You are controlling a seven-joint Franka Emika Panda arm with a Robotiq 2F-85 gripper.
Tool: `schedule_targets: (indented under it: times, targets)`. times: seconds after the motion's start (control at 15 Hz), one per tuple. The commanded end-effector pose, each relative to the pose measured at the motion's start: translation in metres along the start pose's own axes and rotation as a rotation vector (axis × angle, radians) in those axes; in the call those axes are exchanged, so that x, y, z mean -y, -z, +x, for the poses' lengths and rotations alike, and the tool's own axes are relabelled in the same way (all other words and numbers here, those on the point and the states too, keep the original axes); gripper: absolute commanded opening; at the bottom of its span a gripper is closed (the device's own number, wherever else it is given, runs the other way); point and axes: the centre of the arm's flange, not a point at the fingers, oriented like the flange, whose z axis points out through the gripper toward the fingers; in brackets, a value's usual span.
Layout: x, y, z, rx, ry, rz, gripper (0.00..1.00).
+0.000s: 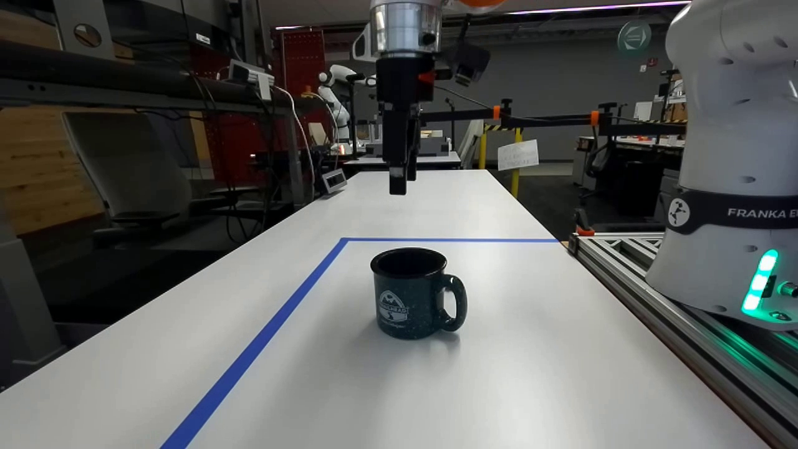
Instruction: Remove the marker out of the cup
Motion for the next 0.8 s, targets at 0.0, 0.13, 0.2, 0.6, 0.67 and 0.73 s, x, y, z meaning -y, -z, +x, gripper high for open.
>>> schedule_targets:
  times: [0.0, 0.13, 0.2, 0.6, 0.67, 0.73]
  targets:
    - [0.0005, 0.0060, 0.0000, -0.009, -0.001, 0.001, 1.00]
    - [0.0000, 0.0038, -0.0003, -0.004, -0.002, 0.001, 1.00]
    - [0.0000, 0.0009, -0.0006, 0.002, -0.002, 0.001, 1.00]
    - [0.0000, -0.0027, -0.0009, 0.011, -0.002, 0.000, 1.00]
    - [0.0000, -0.0027, -0.0009, 0.011, -0.002, 0.000, 1.00]
    - [0.0000, -0.0027, -0.0009, 0.011, -0.002, 0.000, 1.00]
